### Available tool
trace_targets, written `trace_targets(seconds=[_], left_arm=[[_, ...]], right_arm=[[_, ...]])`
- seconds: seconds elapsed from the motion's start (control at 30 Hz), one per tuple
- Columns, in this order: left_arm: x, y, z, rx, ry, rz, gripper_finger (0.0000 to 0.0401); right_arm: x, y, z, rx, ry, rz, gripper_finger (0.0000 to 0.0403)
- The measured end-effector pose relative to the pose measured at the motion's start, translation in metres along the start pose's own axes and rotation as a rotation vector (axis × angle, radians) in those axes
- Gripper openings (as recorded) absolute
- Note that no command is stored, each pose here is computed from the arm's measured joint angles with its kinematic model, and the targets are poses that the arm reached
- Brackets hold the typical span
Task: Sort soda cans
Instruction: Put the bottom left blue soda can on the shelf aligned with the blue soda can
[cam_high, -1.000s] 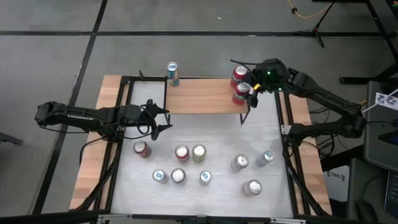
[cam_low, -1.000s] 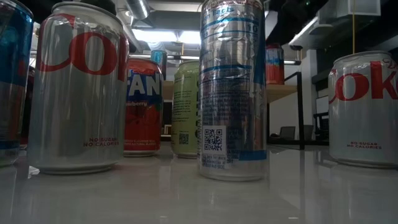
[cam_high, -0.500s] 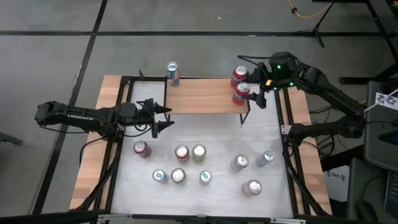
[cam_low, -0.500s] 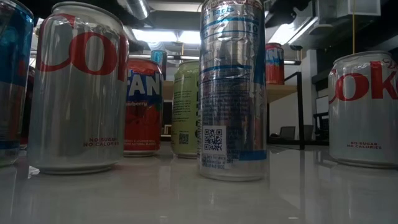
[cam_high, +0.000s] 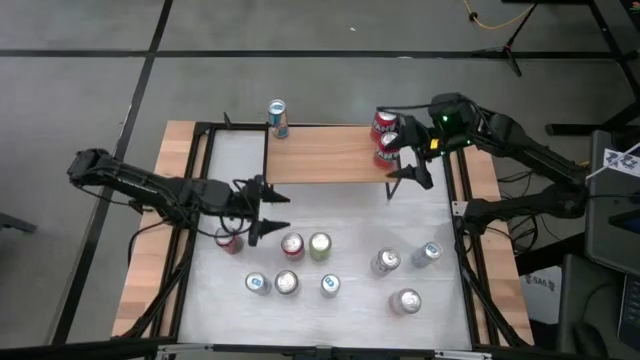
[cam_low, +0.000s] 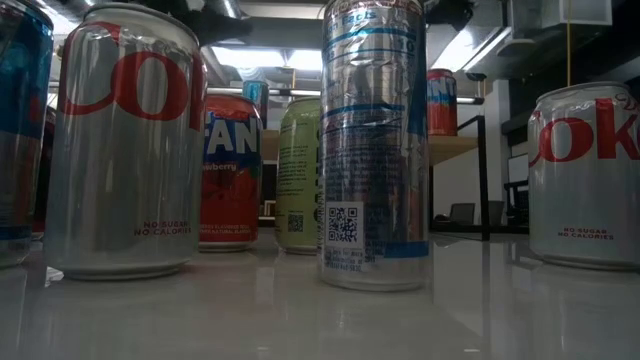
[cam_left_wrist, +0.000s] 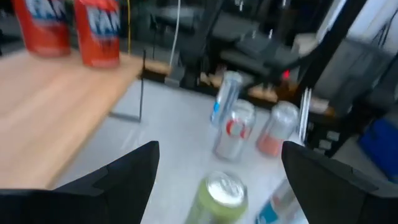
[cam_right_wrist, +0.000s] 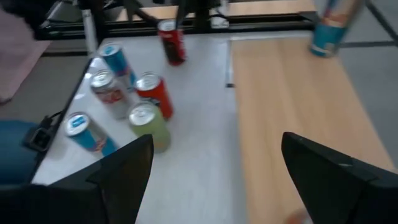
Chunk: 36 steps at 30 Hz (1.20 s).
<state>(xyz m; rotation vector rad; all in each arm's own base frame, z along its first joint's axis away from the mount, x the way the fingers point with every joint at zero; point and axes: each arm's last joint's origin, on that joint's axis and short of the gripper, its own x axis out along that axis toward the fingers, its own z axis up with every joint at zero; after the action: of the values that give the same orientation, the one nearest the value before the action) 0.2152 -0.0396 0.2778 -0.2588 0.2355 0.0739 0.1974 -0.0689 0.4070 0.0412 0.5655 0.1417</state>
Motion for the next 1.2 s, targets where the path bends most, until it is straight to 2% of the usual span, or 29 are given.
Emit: trace_targets(seconds=[0.17,0.3,0.43,0.57,0.73,0.97,1.07,1.2], left_arm=[[0.01,-0.026,0.013,-0.01,0.124,0.07,0.0334],[0.02,-0.048,0.02,0.009,0.209,0.062,0.0334],[0.022,-0.066,0.028,-0.079,0.317,0.092,0.0334],[0.018,-0.078,0.032,-0.282,0.443,0.191,0.0334],[0.012,-0.094,0.036,-0.696,0.64,0.305,0.0334],[0.011,-0.106,0.027,-1.124,0.883,0.517,0.0334],[0.014,-0.111,0.019,-1.263,0.929,0.616,0.0334],[0.02,-0.116,0.01,-1.371,0.919,0.723,0.0334]], right_arm=[[0.009,0.02,0.004,-0.061,0.011,0.061,0.0344],[0.015,0.037,0.006,-0.107,0.021,0.11,0.0344],[0.018,0.051,0.007,-0.147,0.025,0.155,0.0344],[0.02,0.062,0.007,-0.177,0.028,0.198,0.0344],[0.022,0.075,0.008,-0.211,0.024,0.248,0.0344],[0.024,0.087,0.009,-0.246,0.012,0.295,0.0344],[0.024,0.088,0.009,-0.249,0.011,0.299,0.0344],[0.025,0.087,0.009,-0.248,0.014,0.291,0.0344]])
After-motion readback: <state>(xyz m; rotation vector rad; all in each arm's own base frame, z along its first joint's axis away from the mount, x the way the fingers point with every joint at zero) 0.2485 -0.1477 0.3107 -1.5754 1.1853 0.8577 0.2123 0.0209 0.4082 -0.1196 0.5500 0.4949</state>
